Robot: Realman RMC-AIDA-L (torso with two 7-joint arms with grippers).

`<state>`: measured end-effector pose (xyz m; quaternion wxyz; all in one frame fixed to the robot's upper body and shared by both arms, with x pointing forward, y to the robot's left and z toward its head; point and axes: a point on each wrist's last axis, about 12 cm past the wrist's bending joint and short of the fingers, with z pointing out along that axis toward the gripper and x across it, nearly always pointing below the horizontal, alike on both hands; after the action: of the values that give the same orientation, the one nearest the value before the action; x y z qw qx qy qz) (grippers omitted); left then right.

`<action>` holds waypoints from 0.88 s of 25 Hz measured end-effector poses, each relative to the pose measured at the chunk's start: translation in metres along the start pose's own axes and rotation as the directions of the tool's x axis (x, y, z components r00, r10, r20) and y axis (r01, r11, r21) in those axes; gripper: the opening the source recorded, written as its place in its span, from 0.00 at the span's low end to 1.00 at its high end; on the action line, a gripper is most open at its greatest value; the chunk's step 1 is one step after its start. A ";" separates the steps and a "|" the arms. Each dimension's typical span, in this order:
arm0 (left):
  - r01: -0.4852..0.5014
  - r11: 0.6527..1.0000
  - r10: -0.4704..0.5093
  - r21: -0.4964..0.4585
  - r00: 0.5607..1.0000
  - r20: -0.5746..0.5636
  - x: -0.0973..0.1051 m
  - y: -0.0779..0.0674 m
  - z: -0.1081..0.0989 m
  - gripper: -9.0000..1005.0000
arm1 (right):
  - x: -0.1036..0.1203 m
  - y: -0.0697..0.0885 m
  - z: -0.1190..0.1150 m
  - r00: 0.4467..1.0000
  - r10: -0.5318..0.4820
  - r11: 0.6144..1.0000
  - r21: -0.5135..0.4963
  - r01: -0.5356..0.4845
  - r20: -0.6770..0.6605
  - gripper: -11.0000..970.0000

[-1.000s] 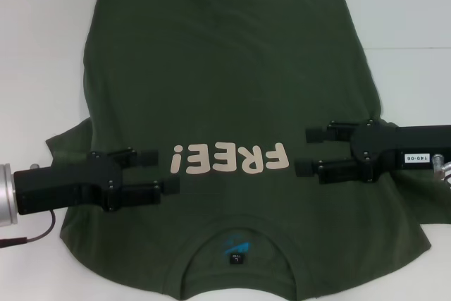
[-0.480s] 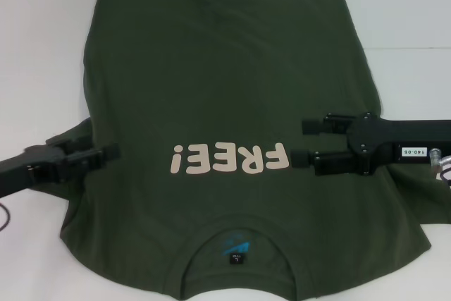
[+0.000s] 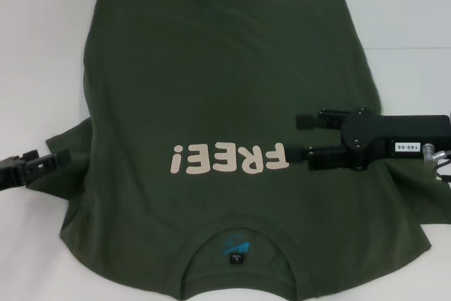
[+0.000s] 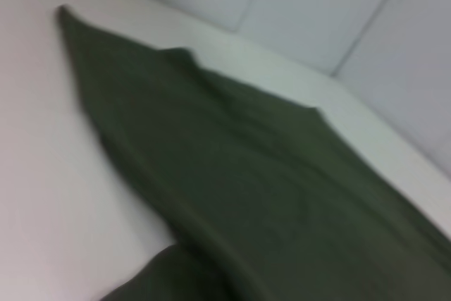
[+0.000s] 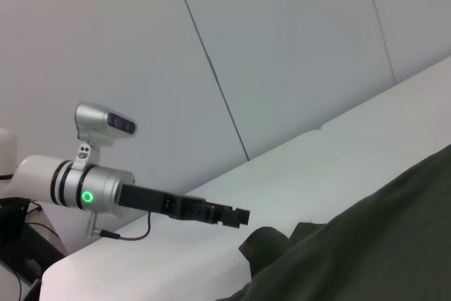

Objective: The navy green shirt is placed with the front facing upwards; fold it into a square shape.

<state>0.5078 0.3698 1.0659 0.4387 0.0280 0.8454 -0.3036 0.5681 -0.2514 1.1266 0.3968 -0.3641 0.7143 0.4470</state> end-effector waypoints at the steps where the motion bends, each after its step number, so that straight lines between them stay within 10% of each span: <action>1: 0.005 1.000 -0.005 -0.018 1.000 -0.010 0.001 0.002 0.001 0.85 | -0.001 0.000 0.001 1.000 -0.001 1.000 -0.001 0.001 0.000 0.94; 22: -0.055 0.993 0.040 -0.101 0.989 -0.143 0.002 0.004 0.019 0.84 | -0.002 0.000 0.002 1.000 0.003 1.000 -0.005 -0.003 0.001 0.93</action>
<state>0.5213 0.3621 1.0544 0.3859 0.0465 0.8880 -0.2455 0.5696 -0.2490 1.1279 0.3954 -0.3637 0.7137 0.4495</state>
